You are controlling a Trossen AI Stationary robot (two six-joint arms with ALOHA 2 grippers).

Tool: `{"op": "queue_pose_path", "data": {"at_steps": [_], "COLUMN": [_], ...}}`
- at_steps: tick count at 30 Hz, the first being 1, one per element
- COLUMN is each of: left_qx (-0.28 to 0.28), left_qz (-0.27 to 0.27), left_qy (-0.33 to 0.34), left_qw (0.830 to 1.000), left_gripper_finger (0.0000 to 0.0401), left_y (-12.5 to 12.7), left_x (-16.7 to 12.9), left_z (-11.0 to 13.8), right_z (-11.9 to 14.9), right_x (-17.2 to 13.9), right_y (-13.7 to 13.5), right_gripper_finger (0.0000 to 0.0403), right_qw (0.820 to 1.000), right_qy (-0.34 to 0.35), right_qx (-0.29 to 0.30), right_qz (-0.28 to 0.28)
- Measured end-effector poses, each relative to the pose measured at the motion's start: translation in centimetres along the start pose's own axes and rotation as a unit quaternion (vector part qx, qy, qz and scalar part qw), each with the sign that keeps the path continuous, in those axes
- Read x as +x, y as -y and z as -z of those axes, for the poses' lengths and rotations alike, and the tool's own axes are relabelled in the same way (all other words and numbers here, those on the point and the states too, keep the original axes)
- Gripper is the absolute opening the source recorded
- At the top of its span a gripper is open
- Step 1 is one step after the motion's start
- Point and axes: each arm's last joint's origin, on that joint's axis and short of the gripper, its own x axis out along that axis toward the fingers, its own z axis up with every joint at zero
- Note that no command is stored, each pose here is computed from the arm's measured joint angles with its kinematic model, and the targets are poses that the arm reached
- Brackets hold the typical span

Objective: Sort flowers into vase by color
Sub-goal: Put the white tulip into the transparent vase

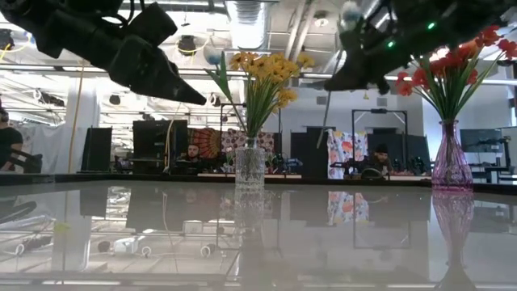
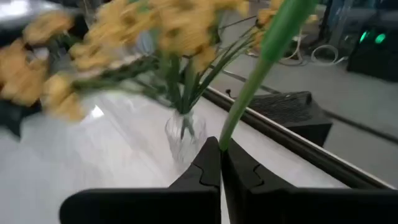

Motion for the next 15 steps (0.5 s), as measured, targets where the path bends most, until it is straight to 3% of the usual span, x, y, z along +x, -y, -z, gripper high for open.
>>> {"op": "queue_pose_path", "data": {"at_steps": [5,8,15], "left_qx": [-0.007,-0.002,-0.018], "left_qz": [0.0,-0.034,-0.092], "left_qy": [0.028,0.014,-0.015], "left_qw": [1.0,0.999,0.996], "left_gripper_finger": [0.0171,0.0171,0.0171], "left_y": [-0.1,-0.7,-3.0], "left_x": [0.0,0.2,0.7], "left_z": [-0.6,-0.4,0.4], "right_z": [-0.2,-0.6,-2.1], "right_x": [3.2,5.0,9.6], "right_y": [3.2,4.5,4.1], "right_gripper_finger": [0.0023,0.0023,0.0023], "right_qw": [0.999,0.998,0.997], "right_qy": [0.014,0.029,0.017], "right_qx": [0.037,0.056,0.041], "right_qz": [0.0,-0.016,-0.063]}}
